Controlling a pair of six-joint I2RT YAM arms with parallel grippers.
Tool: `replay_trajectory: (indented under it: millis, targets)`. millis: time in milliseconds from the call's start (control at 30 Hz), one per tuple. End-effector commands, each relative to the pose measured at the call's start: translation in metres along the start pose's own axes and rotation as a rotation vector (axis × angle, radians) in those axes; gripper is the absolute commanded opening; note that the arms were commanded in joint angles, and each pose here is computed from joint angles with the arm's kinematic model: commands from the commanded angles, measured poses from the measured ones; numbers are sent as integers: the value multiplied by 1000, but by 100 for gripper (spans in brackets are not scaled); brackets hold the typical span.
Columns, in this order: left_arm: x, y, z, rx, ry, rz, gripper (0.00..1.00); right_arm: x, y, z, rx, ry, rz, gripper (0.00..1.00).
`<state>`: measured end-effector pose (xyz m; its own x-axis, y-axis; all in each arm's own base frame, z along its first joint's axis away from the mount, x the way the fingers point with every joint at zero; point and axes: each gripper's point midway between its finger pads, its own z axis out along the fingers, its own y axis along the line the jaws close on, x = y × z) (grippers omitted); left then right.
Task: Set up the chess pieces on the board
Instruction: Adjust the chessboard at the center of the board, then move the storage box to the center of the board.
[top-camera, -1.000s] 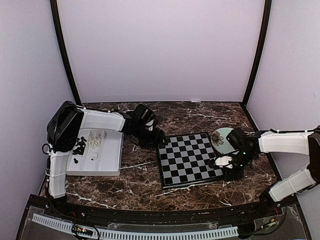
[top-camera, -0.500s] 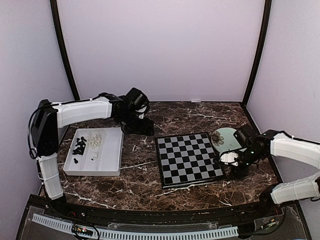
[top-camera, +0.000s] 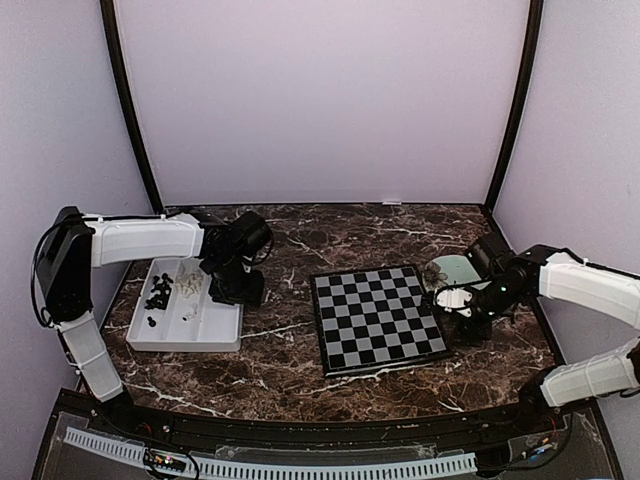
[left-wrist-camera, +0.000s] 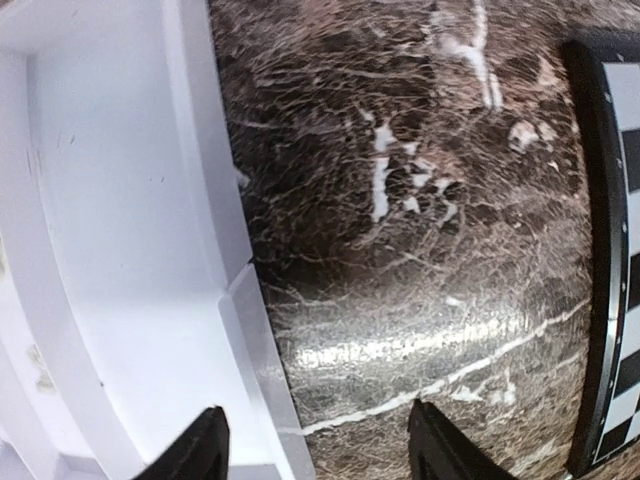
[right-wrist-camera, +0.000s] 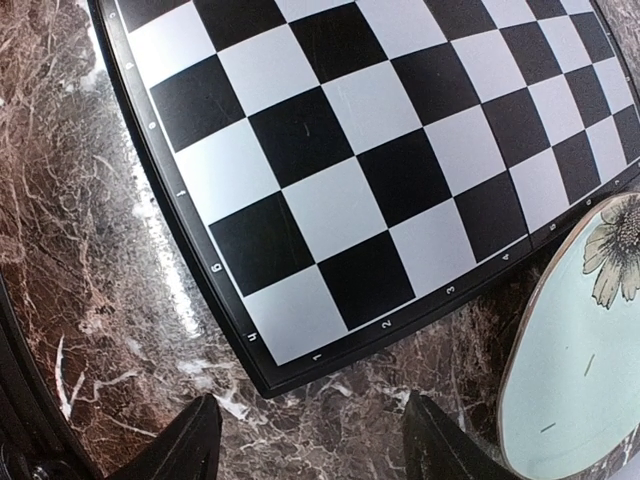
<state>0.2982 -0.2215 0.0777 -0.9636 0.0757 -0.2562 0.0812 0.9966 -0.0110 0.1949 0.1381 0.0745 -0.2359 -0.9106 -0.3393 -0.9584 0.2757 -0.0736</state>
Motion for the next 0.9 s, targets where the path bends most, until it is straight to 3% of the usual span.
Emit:
replay_trajectory:
  millis: [0,133,200,567,767,867]
  targets:
    - [13,10,7,-31,35,-66,52,-14,-6,-8,7,-46,-10,64]
    - [18,10,15,-21,41,-77,24,-15,-7,-5,4,-46,-8,63]
    - [17,10,18,-24,33,-74,19,-16,-7,-4,-4,-49,-5,62]
    - [18,13,40,-42,54,-58,15,-18,-5,-4,-18,-60,18,62]
    - [-1,6,40,-41,10,-33,15,-20,-6,-5,-15,-66,28,62]
    - [-10,3,40,-52,6,-30,23,-19,-6,-5,-14,-62,30,61]
